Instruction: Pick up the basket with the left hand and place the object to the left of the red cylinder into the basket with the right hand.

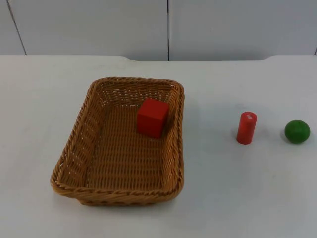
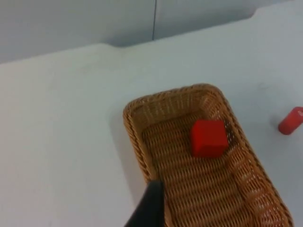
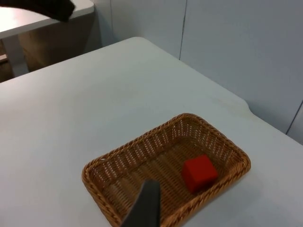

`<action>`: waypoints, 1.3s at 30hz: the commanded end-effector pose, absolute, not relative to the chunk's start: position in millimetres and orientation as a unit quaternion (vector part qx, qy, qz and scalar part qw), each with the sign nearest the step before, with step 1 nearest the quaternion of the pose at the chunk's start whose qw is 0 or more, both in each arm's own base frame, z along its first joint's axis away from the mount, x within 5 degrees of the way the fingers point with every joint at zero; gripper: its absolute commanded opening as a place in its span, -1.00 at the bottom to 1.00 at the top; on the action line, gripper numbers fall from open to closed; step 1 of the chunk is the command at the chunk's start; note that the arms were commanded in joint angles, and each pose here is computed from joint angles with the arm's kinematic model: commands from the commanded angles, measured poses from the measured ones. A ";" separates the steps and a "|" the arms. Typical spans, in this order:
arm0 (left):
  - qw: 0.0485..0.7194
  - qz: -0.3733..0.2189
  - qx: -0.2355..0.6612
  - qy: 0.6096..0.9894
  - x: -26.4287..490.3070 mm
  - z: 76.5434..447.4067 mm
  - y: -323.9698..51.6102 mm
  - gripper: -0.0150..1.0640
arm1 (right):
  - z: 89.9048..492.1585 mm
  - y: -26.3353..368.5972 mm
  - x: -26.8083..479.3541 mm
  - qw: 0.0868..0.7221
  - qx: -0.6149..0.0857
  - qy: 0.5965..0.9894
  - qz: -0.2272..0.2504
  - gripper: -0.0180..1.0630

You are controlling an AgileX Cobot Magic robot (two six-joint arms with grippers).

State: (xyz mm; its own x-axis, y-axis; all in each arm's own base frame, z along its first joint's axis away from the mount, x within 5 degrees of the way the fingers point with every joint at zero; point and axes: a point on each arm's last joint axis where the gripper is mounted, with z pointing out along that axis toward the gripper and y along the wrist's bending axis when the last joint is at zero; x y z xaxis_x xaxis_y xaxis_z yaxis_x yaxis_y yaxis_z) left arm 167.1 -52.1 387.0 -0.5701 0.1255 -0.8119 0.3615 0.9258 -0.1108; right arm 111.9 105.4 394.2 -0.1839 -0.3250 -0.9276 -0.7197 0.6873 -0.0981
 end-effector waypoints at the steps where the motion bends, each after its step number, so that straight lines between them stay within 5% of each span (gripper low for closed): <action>1: 0.467 -0.133 0.139 0.863 148.3 380.8 -48.6 0.58 | 393.7 100.1 107.2 0.536 -0.350 0.746 0.182 0.53; 21: 0.609 -0.085 0.106 0.782 -6.1 327.1 -5.5 0.58 | 339.9 48.6 50.0 0.575 -0.326 0.723 0.203 0.53; 31: 0.530 -0.059 0.062 0.844 -7.1 283.9 2.7 0.58 | 333.9 27.8 26.4 0.572 -0.331 0.723 0.200 0.53; 39: 0.511 -0.055 0.063 0.856 -4.6 275.0 2.4 0.58 | 327.7 11.5 7.8 0.573 -0.332 0.721 0.202 0.53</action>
State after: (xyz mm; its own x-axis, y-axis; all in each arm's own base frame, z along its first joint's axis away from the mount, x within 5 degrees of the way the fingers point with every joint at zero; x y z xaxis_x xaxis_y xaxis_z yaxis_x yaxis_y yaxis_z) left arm -4.4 1.8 276.3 -0.4682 0.0543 -0.8820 0.1671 0.9855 -0.0280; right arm 9.9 14.0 330.8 -0.1191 -0.2373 -0.9641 -0.7153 0.6940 -0.0824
